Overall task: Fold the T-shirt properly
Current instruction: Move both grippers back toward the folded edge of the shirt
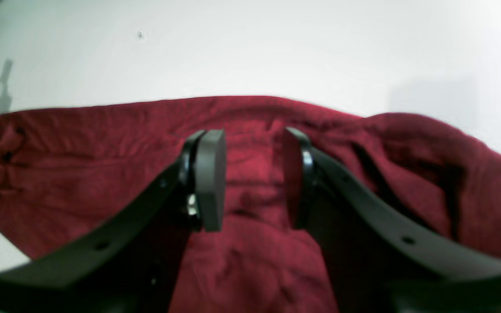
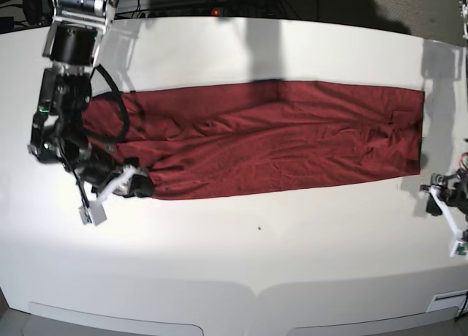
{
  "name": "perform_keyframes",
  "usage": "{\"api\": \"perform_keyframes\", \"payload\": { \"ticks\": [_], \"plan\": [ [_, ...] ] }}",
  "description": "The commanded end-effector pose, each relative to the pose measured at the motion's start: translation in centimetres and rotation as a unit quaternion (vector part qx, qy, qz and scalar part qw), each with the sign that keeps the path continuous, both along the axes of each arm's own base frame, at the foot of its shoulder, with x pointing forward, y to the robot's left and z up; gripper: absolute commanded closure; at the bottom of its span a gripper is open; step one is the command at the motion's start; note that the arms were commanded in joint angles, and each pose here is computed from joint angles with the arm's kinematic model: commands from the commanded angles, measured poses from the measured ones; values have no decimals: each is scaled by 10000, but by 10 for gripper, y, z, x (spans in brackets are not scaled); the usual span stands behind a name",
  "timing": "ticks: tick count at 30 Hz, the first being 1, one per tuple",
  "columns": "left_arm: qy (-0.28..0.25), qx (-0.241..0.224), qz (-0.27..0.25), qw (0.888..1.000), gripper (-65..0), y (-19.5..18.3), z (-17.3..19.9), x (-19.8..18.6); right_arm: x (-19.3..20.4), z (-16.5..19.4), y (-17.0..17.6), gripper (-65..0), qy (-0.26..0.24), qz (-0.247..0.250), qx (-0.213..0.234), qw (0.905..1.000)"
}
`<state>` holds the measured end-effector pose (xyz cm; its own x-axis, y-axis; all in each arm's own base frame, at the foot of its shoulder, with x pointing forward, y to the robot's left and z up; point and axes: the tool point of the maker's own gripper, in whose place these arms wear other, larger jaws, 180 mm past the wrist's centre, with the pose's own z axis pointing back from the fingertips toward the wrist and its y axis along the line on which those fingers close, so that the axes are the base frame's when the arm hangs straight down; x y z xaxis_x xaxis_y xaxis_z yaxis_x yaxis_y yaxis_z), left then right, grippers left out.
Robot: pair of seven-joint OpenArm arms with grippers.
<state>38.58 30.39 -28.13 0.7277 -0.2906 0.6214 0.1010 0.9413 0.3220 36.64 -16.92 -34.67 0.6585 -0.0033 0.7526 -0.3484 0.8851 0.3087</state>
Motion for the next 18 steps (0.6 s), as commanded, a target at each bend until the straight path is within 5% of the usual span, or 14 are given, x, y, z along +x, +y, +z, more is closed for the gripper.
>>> {"api": "perform_keyframes", "payload": {
  "ticks": [1, 8, 14, 18],
  "plan": [
    [-204, -289, -110, 9993, -451, 1, 17, 6, 4, 24, -1, -222, -421, 58, -44, 9991],
    [544, -2018, -808, 9746, -451, -18, -24, -17, -59, 36, 11, -223, -547, 485, -729, 9947],
    [1577, -2969, -299, 9413, -451, -1, -104, -59, -102, 50, 25, -222, -685, 749, -1018, 9896],
    [1723, -3136, 9, 9338, -451, 16, -121, -72, -118, 52, 26, -222, -661, 776, -1109, 9886]
  ]
}}
